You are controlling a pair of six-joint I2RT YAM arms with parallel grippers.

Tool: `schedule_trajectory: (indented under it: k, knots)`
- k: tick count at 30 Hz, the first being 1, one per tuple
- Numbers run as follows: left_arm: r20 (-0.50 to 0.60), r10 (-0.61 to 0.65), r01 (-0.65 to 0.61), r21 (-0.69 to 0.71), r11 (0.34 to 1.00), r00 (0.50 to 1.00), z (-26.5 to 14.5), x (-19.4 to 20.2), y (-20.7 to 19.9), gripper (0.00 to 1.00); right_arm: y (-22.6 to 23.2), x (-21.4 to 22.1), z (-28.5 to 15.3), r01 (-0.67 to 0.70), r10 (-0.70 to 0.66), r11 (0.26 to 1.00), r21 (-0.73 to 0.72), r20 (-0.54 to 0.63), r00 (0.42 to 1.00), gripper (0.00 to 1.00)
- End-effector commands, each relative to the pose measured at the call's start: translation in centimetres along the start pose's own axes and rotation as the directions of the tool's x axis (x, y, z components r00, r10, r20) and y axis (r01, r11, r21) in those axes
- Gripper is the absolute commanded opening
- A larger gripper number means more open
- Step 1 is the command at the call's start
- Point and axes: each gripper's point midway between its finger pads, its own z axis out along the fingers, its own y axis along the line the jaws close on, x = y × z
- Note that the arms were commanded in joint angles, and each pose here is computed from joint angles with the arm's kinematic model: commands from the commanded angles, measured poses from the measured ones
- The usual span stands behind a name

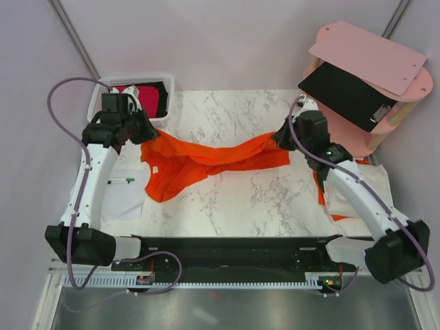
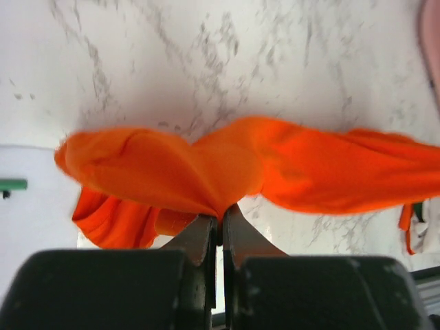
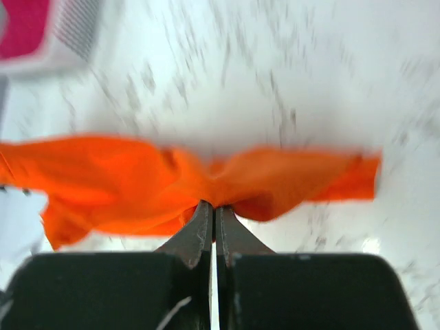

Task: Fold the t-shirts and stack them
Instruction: Flatten out the tshirt

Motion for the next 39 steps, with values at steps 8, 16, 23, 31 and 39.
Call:
schedule_trajectory:
  k: [8,16,23,31,39]
  knots:
    - [0.498,0.113,-0.195,0.115,0.974,0.860,-22.8,-5.3,-6.1,0.02,3.2,-13.9,-23.8,0.140,-0.133,0.990,0.031,0.561,0.817,0.00]
    - [0.706,0.044,-0.262,0.203,0.943,0.707,-35.3,-0.4,-7.0,0.02,4.4,-14.3,-38.9,0.194,-0.079,0.979,-0.062,0.762,0.642,0.00]
    - [0.789,-0.016,-0.356,0.295,0.887,0.614,-43.5,0.9,-9.6,0.02,5.9,-13.4,-44.3,0.224,-0.032,0.966,-0.127,0.805,0.593,0.00]
    - [0.624,0.062,-0.252,0.221,0.942,0.779,-32.5,-4.9,-9.3,0.02,3.1,-12.3,-35.9,0.139,-0.081,0.990,-0.028,0.697,0.713,0.00]
    - [0.372,0.101,-0.168,0.153,0.974,0.923,-13.4,-8.9,-7.6,0.02,-1.6,-8.4,-20.4,0.079,-0.106,0.994,0.075,0.506,0.856,0.00]
